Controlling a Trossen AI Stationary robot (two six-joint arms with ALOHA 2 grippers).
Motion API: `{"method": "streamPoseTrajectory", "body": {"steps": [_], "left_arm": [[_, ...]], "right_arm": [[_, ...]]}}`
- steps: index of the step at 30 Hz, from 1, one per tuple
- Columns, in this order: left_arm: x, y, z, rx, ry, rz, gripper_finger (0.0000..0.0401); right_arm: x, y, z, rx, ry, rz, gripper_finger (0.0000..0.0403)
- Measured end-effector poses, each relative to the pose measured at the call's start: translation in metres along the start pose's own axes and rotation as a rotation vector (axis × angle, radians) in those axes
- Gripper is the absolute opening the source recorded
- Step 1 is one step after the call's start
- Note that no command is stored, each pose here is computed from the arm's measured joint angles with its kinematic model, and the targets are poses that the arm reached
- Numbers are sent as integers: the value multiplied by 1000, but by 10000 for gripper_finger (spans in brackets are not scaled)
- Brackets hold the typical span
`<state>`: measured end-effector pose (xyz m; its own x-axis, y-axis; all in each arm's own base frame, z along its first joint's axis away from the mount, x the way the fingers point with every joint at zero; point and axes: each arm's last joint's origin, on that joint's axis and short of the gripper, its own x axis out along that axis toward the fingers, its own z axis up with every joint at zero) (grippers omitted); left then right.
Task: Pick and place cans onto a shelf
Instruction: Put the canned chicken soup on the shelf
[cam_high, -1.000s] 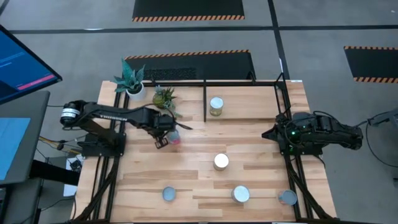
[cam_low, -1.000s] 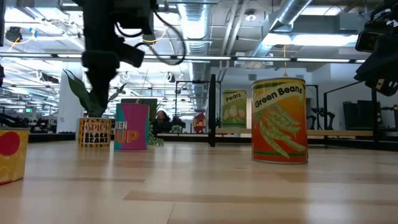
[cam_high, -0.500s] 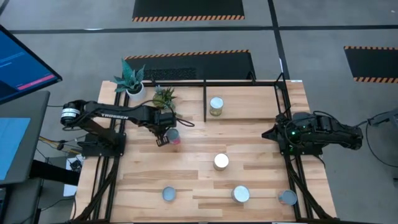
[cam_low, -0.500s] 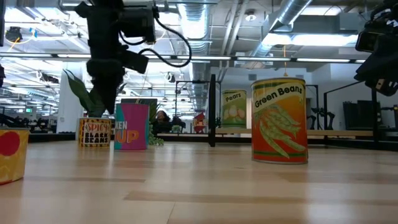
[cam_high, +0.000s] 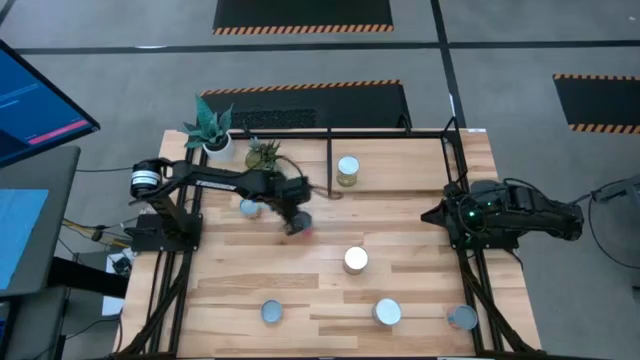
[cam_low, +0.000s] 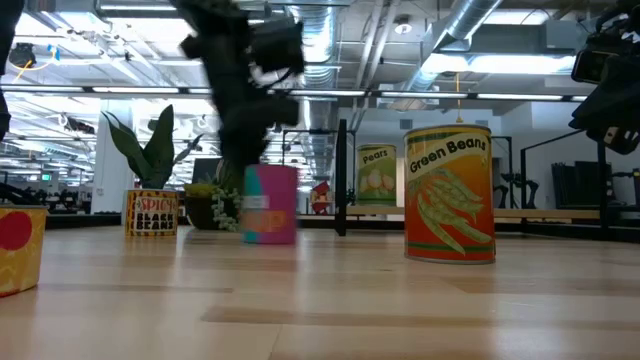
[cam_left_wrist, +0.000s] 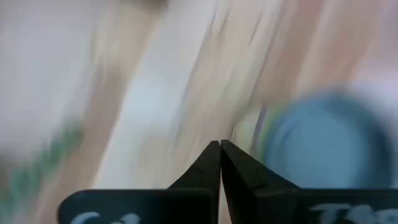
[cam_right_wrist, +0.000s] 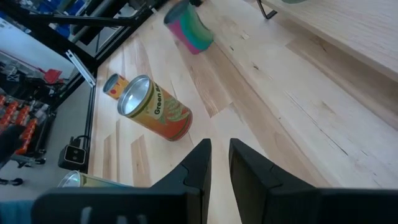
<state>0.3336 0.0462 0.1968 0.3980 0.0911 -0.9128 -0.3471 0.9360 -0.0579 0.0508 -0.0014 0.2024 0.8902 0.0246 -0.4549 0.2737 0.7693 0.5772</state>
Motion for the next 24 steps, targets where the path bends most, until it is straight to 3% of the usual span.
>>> {"method": "streamPoseTrajectory", "body": {"steps": [2,5,9,13,17,22,24], "left_arm": [[-11,-6,17,8,-63,-35,0],[-26,-10,21,61,-10,3,0],[-34,-8,-3,123,245,87,0],[-23,-16,-26,181,359,97,0],[-6,-27,-27,209,220,56,0],[-8,-39,15,134,-236,75,0],[-15,-40,20,129,-231,76,0]], "right_arm": [[0,0,0,0,0,0,82],[0,0,0,0,0,0,82],[0,0,0,-1,0,0,82],[0,0,0,-1,0,0,82],[0,0,0,-1,0,0,82],[0,0,0,0,0,0,82],[0,0,0,0,0,0,82]]}}
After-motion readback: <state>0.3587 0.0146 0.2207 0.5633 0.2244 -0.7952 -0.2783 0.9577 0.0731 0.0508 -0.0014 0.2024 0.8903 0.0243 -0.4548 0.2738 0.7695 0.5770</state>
